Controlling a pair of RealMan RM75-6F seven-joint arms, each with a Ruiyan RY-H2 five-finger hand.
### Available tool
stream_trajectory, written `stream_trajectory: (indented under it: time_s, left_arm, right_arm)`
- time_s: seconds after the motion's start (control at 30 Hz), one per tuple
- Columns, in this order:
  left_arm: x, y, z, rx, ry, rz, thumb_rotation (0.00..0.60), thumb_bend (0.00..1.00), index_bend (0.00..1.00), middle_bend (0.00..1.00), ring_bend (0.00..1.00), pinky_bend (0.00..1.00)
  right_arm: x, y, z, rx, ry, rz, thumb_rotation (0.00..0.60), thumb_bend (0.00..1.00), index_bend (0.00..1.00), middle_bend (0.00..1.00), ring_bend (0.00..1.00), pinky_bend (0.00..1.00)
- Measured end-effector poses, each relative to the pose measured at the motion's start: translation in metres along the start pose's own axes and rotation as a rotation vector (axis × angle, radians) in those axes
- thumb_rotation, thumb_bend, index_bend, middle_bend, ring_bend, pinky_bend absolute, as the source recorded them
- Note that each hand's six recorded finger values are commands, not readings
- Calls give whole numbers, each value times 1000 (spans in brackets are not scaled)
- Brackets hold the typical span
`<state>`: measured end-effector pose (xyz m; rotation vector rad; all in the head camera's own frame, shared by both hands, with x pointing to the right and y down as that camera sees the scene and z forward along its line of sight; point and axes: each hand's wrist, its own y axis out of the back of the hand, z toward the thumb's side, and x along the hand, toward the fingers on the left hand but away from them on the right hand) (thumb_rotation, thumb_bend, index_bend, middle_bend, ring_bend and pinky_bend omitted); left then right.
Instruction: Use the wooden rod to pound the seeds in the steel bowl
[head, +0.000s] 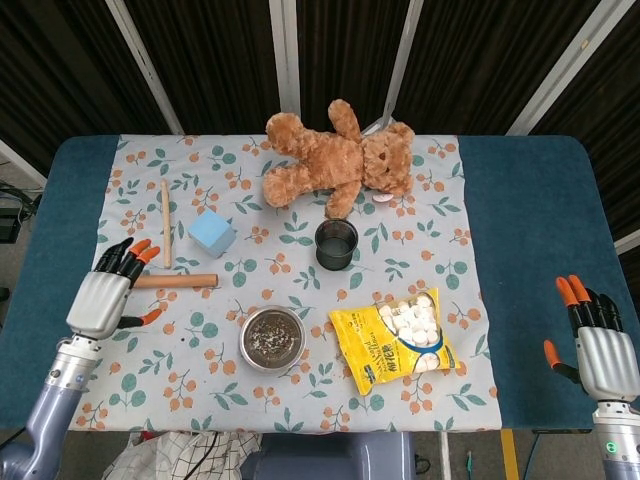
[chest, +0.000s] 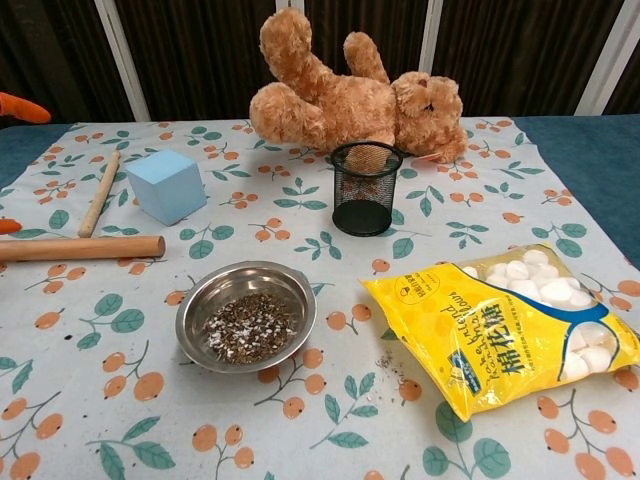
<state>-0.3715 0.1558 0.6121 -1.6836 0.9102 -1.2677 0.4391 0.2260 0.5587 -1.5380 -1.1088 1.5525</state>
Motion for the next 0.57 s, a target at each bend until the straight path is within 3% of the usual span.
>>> stream_trajectory:
  time_s: [0.1,0.33,0.57]
  left_arm:
    - [-20,11,-7,55,40,-3,600,156,57,7,0,55]
    - [-91,25,-35,55,189,-71,600,144,2,0,0,7]
    - [-120,36,-45,80,183,-6,600,130,0,0,0,7]
  right_arm:
    - [0,0,0,5,1,-1,600,416,0,0,0,0]
    - [1,0,1,11,2,-7,600,416,0,0,0,0]
    - [1,0,2,13,3,-11,600,415,0,0,0,0]
